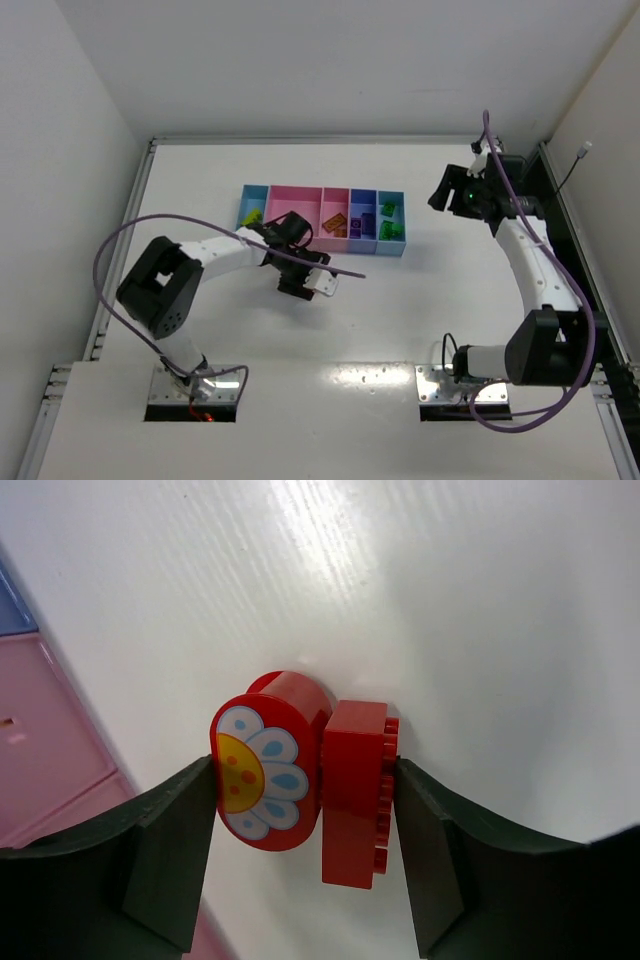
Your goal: Sort the legos into containers by color
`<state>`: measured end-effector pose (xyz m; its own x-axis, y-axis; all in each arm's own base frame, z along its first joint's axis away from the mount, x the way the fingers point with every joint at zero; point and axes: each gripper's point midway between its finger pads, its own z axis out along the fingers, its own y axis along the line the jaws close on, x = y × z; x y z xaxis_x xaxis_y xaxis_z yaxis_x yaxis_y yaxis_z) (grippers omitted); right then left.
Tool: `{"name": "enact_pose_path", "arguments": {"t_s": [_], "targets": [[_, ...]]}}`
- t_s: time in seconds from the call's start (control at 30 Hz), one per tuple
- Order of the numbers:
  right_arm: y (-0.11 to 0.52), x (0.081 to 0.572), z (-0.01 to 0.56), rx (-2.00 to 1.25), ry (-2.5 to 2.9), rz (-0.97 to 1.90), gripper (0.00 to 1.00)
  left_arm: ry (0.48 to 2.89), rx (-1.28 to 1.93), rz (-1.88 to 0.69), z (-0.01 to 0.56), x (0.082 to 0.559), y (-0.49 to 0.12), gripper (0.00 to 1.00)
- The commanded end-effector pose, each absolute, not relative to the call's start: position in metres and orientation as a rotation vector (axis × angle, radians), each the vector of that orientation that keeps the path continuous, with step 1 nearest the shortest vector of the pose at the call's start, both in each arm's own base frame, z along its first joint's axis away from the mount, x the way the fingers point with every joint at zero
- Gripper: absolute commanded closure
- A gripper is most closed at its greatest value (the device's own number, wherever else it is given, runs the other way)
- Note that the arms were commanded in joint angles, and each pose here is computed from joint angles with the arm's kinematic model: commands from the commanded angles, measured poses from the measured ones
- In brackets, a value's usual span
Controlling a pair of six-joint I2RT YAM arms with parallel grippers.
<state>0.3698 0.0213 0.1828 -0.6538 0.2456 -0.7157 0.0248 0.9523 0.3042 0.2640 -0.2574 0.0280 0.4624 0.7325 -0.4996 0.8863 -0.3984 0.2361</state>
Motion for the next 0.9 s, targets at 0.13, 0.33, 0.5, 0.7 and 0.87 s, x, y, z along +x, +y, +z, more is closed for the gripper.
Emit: {"name": "enact_pose_path", "arguments": {"t_s": [0.13,0.33,0.5,0.7,0.87], "targets": [[0.024,0.374,0.188,0.194,2.229,0.375,0.32,1.279,1.919,-0.507,0.133,0.253,-0.281,0.43],[0.027,0.375,0.189,0.182,2.222,0.379,0.3,1.433,1.378,-0.41,0.242,0.328,-0.276,0.43],[0.03,0.384,0.187,0.185,2.235,0.39,0.3,1.588,1.118,-0.28,0.263,0.404,-0.252,0.43],[0.031,0.392,0.196,0.175,2.217,0.399,0.29,1.801,0.981,-0.321,0.225,0.456,-0.241,0.43],[0.033,0.394,0.2,0.168,2.208,0.409,0.29,1.877,0.996,-0.321,0.191,0.458,-0.24,0.42]]}}
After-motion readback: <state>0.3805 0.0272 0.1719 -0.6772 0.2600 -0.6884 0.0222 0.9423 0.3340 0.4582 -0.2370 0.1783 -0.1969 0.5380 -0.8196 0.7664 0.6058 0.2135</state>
